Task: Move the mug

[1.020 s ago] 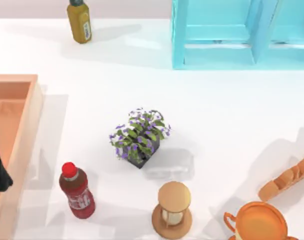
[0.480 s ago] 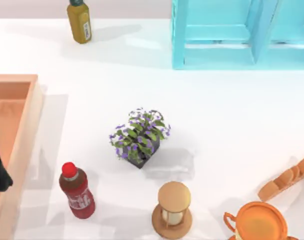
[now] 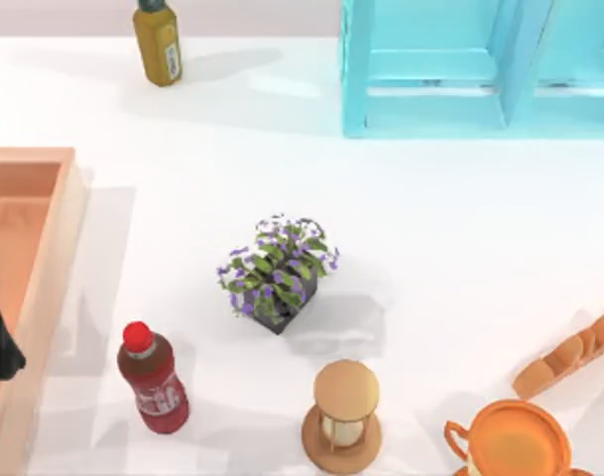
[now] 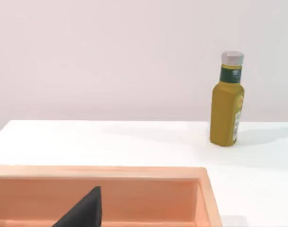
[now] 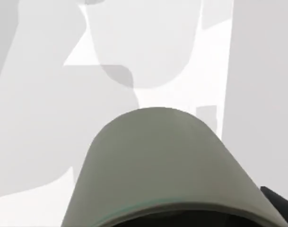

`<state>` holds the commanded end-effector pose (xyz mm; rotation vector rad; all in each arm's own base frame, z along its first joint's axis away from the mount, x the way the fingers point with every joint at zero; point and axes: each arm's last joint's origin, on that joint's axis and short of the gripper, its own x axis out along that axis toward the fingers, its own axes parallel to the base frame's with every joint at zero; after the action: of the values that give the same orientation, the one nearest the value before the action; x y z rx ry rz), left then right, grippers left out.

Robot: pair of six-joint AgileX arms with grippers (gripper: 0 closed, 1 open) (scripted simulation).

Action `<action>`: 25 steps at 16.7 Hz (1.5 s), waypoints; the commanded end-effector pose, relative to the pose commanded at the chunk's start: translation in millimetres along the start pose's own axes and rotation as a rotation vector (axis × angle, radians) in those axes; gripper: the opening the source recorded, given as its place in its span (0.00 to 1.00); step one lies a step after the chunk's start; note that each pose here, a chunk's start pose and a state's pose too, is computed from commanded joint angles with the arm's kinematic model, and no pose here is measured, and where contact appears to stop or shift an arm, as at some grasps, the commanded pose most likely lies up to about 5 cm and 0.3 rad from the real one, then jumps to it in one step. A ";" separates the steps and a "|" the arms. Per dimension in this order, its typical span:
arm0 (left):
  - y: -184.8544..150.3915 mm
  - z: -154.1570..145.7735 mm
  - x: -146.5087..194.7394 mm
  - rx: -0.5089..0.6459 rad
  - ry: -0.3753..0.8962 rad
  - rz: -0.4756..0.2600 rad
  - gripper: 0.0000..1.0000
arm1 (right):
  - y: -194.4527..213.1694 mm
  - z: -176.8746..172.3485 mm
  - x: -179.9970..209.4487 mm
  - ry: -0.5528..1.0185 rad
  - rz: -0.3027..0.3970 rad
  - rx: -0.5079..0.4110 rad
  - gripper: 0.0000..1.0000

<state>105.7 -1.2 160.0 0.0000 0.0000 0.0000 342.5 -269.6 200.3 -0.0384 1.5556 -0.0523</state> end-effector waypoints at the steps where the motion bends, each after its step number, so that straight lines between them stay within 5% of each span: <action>1: 0.0 0.0 0.0 0.000 0.000 0.000 1.00 | 1.1 0.4 8.5 0.000 0.000 -0.001 0.00; 10: 0.0 0.0 0.0 0.000 0.000 0.000 1.00 | 7.4 -1.8 54.2 0.004 0.002 0.001 0.00; 23: 0.0 0.0 0.0 0.000 0.000 0.000 1.00 | 7.4 -1.8 54.2 0.004 0.002 0.001 0.98; 25: 0.0 0.0 0.0 0.000 0.000 0.000 1.00 | 7.4 -1.8 54.2 0.004 0.002 0.001 1.00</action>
<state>105.7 -1.2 160.0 0.0000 0.0000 0.0000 341.5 -265.4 145.8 -0.0355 1.5595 -0.0513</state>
